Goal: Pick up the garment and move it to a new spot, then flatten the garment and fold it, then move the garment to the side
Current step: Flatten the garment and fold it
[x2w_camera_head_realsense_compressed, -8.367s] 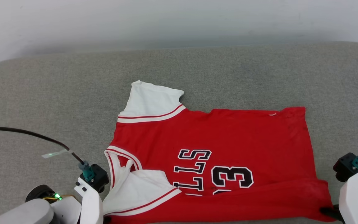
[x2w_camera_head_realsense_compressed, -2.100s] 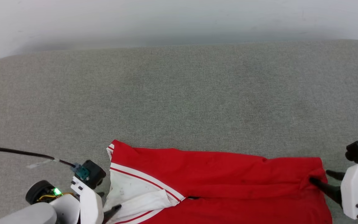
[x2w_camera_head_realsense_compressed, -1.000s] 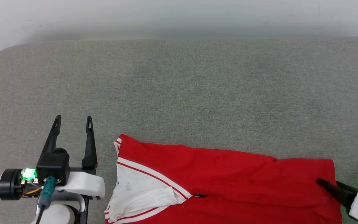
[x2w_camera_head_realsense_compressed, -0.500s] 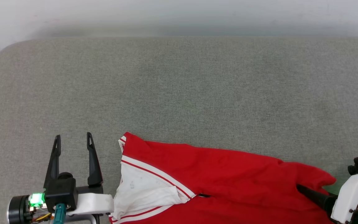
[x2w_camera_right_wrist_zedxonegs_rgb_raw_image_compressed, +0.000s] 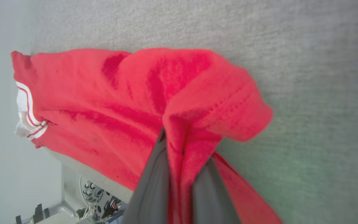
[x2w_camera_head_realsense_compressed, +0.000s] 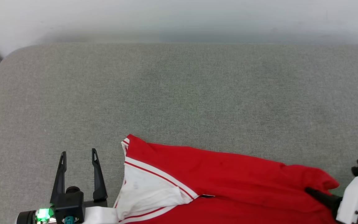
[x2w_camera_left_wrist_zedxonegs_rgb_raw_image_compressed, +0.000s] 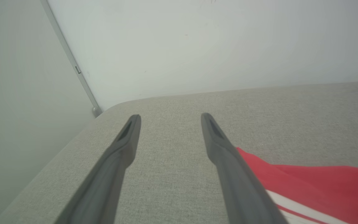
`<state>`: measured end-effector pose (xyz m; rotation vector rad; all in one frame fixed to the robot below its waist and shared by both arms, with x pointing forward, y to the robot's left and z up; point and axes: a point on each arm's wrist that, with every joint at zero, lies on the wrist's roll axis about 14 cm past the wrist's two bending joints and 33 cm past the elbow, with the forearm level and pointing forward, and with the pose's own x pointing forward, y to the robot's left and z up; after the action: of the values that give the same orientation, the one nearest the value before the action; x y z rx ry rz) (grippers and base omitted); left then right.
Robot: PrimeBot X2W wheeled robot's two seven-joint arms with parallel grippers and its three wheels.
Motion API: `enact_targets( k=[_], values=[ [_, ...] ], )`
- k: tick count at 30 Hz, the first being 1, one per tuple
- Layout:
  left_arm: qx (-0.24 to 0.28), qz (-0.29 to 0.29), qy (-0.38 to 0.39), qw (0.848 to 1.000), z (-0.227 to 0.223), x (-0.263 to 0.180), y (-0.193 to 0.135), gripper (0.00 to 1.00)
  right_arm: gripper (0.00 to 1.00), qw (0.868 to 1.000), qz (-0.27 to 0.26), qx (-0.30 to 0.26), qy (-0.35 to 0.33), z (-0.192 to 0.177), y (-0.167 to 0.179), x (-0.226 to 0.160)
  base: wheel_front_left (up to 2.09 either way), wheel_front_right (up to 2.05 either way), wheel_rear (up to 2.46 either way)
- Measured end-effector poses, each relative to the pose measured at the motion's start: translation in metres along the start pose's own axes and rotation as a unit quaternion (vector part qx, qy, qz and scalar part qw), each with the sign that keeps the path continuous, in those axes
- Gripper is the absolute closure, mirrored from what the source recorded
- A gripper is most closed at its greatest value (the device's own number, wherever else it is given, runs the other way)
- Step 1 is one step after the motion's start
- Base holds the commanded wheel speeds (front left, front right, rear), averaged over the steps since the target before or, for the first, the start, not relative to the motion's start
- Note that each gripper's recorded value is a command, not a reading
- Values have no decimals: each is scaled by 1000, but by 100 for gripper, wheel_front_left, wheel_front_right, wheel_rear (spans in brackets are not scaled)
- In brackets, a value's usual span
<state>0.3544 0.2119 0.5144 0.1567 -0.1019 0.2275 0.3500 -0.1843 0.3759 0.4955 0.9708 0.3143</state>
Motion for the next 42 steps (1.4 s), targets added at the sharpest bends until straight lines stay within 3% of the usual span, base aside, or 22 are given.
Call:
enact_targets(
  k=[13, 17, 22, 27, 35, 42],
  values=[
    [7, -9, -2, 1000, 2, -13, 1, 0, 100, 993, -99, -43, -50, 57, -57, -64, 0, 0, 0],
    [6, -12, -4, 1000, 3, -15, 0, 0, 100, 994, -91, -54, -29, 54, -48, -66, 0, 0, 0],
    [5, -11, -4, 1000, 3, -17, 1, 0, 100, 996, -14, -83, -16, 49, 8, -52, 0, 0, 0],
    [7, -14, -4, 1000, 3, -18, 1, 0, 100, 986, 69, -152, 7, 37, 78, -42, 0, 0, 0],
    [5, -22, -6, 1000, 4, -12, -3, 0, 100, 954, 133, -263, 46, 25, 153, -19, 0, 0, 0],
    [6, -21, 1, 1000, -1, -6, -3, 0, 100, 913, 154, -363, 101, 1, 196, 17, 0, 0, 0]
  ],
)
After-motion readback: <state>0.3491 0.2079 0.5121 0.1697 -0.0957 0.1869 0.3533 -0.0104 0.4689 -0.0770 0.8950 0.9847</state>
